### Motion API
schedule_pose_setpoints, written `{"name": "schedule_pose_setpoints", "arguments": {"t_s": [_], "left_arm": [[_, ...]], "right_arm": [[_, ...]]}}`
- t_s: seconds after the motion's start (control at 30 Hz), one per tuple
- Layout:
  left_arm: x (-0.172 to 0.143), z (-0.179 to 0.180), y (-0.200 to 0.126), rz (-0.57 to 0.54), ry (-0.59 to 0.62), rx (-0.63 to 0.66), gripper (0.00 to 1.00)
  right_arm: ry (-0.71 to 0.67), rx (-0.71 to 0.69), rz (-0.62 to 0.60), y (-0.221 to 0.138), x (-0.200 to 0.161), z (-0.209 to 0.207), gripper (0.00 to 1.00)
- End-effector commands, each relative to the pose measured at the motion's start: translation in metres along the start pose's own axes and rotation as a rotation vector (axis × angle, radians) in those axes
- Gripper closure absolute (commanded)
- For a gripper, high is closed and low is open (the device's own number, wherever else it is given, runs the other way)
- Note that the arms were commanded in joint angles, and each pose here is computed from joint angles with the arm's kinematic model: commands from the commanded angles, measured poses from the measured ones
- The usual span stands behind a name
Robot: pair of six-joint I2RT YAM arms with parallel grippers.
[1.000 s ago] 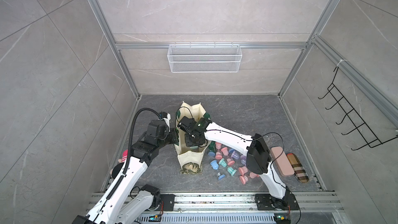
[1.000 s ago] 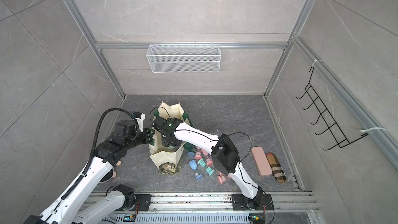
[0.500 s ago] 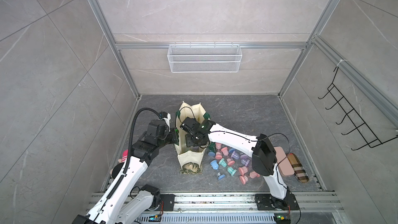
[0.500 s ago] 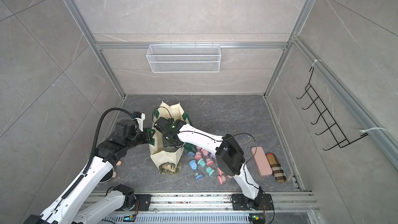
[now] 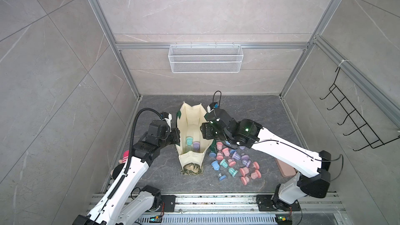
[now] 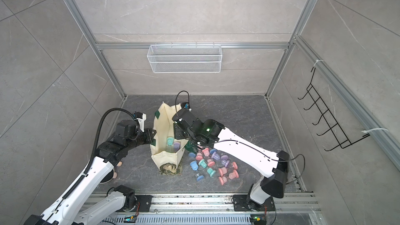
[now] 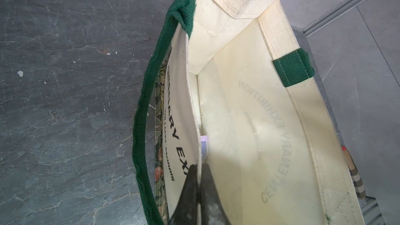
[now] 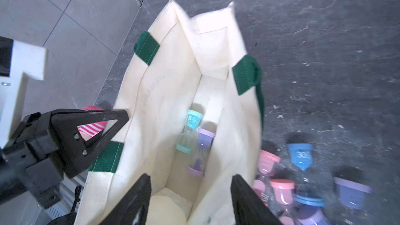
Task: Put the hourglass into the canvas bag
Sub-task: Place the hourglass in the canvas bag, then pick up the hourglass from the center of the board.
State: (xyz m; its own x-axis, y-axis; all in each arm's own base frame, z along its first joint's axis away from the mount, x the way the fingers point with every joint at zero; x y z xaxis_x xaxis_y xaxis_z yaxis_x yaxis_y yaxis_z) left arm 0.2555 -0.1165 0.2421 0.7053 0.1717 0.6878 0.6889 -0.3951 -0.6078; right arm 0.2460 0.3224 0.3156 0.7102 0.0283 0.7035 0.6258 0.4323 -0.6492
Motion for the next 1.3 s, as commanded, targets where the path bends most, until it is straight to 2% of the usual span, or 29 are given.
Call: {"name": "schedule_pose_setpoints", "arguments": {"t_s": [0.0,0.23,0.4,0.53,0.63,0.77,1.1,1.27], "left_arm": [[0.003,-0.004,0.001,0.000,0.008,-0.025,1.00],[0.003,-0.005,0.000,-0.002,0.010,-0.028,1.00],[0.003,-0.004,0.001,-0.001,0.009,-0.028,1.00],[0.003,-0.005,0.000,-0.002,0.010,-0.030,1.00],[0.003,-0.005,0.000,-0.005,0.012,-0.030,1.00],[0.003,-0.005,0.000,-0.004,0.010,-0.030,1.00],[0.003,-0.005,-0.001,-0.005,0.011,-0.033,1.00],[0.003,-0.005,0.000,-0.005,0.012,-0.033,1.00]], "right_arm": [[-0.004,-0.148,-0.008,-0.007,-0.009,-0.042,0.37],[0.103,-0.335,0.081,-0.013,-0.054,-0.115,0.38],[0.179,-0.526,0.158,-0.025,-0.096,-0.161,0.40],[0.276,-0.586,0.192,-0.033,-0.128,-0.182,0.43],[0.299,-0.602,0.198,-0.033,-0.141,-0.191,0.43],[0.253,-0.601,0.214,-0.026,-0.136,-0.189,0.45],[0.197,-0.514,0.379,0.034,-0.130,-0.197,0.45],[0.180,-0.544,0.439,0.062,-0.137,-0.213,0.42]]}}
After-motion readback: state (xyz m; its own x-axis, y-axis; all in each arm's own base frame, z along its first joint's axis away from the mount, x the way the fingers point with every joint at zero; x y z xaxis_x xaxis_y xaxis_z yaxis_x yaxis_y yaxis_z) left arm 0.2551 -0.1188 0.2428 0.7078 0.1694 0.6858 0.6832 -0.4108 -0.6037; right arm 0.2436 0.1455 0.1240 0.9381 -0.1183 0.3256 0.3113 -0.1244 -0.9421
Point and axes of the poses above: each gripper's point midway between its finger pads, its own y axis out along the fingers, its own z axis along the line the jaws close on, x = y × z, the point moved 3 cm from there along -y, back along the fingers, and after that the axes turned 1 degree about y, right-handed, at the moved point
